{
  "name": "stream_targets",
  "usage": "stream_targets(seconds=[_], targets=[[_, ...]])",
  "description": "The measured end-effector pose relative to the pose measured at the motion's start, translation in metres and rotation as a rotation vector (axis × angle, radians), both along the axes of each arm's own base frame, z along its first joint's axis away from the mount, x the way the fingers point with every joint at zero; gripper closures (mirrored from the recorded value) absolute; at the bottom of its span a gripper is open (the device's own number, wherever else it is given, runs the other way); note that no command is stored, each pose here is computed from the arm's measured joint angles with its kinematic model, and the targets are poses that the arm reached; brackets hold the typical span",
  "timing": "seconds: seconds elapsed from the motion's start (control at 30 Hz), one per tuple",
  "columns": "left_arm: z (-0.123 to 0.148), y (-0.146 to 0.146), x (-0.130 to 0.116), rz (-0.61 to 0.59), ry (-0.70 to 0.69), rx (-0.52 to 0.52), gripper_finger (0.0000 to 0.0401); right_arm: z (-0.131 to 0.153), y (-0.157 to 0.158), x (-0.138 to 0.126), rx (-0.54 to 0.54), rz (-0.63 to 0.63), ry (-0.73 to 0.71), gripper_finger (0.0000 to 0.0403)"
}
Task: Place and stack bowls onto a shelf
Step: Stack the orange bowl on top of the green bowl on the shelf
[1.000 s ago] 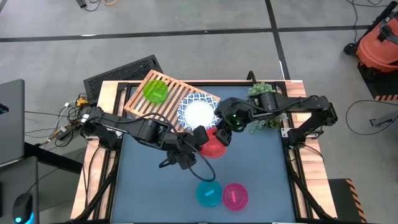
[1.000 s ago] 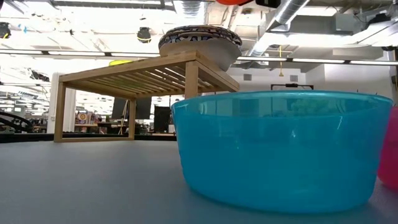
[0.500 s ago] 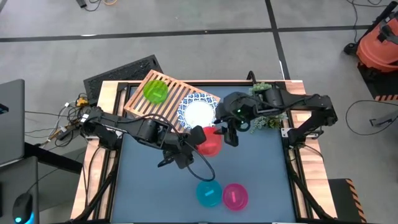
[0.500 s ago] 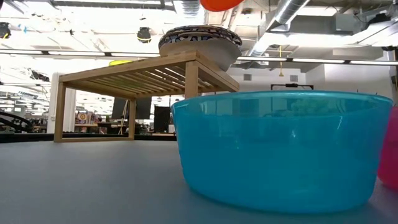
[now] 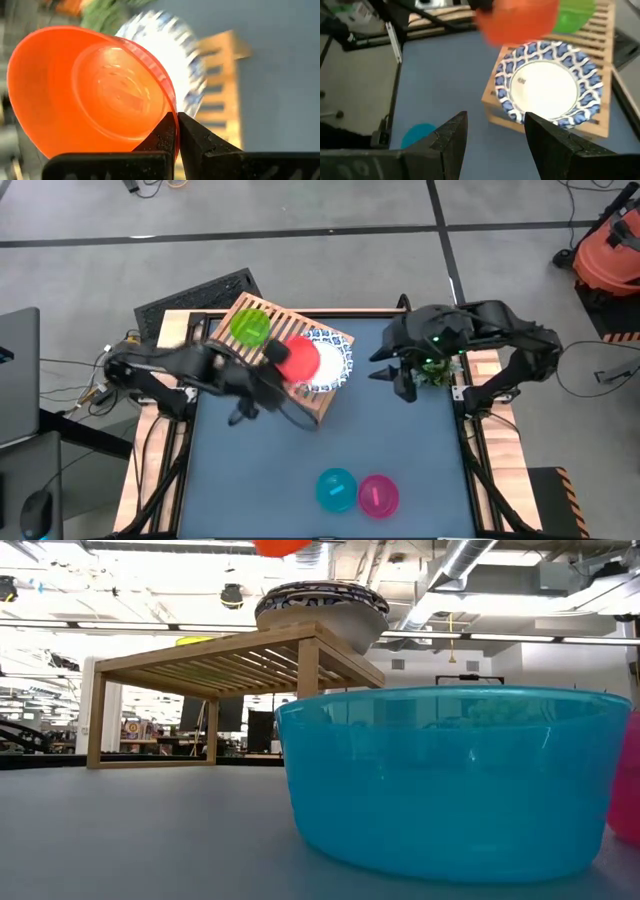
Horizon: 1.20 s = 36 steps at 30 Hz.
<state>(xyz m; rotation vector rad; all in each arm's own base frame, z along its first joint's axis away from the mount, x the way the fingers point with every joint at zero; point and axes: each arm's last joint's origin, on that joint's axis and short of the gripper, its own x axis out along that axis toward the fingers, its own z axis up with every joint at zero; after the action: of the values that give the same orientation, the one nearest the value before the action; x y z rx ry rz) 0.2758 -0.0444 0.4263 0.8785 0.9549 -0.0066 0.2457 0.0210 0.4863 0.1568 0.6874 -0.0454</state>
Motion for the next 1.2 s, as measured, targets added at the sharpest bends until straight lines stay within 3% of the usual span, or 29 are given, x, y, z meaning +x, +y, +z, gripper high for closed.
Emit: stream_targets(seconds=[0.23,0.47,0.6,1.2], targets=[[0.024,0.06,-0.044,0.393,-0.127,-0.072,0.0401,0.001,0.0,-0.009,-0.015,-0.037,0.013,0.0179],[0.018,0.113,-0.059,0.647,-0.077,-0.147,0.0401,-0.003,-0.001,-0.005,-0.019,-0.042,0.042,0.0179],[0.007,0.135,-0.061,0.685,-0.058,-0.291,0.0401,-0.004,0.0,-0.005,-0.019,-0.041,0.05,0.0179],[-0.066,0.161,-0.057,0.673,0.113,-0.265,0.0401,-0.005,0.0,-0.005,-0.002,-0.057,0.059,0.0179]])
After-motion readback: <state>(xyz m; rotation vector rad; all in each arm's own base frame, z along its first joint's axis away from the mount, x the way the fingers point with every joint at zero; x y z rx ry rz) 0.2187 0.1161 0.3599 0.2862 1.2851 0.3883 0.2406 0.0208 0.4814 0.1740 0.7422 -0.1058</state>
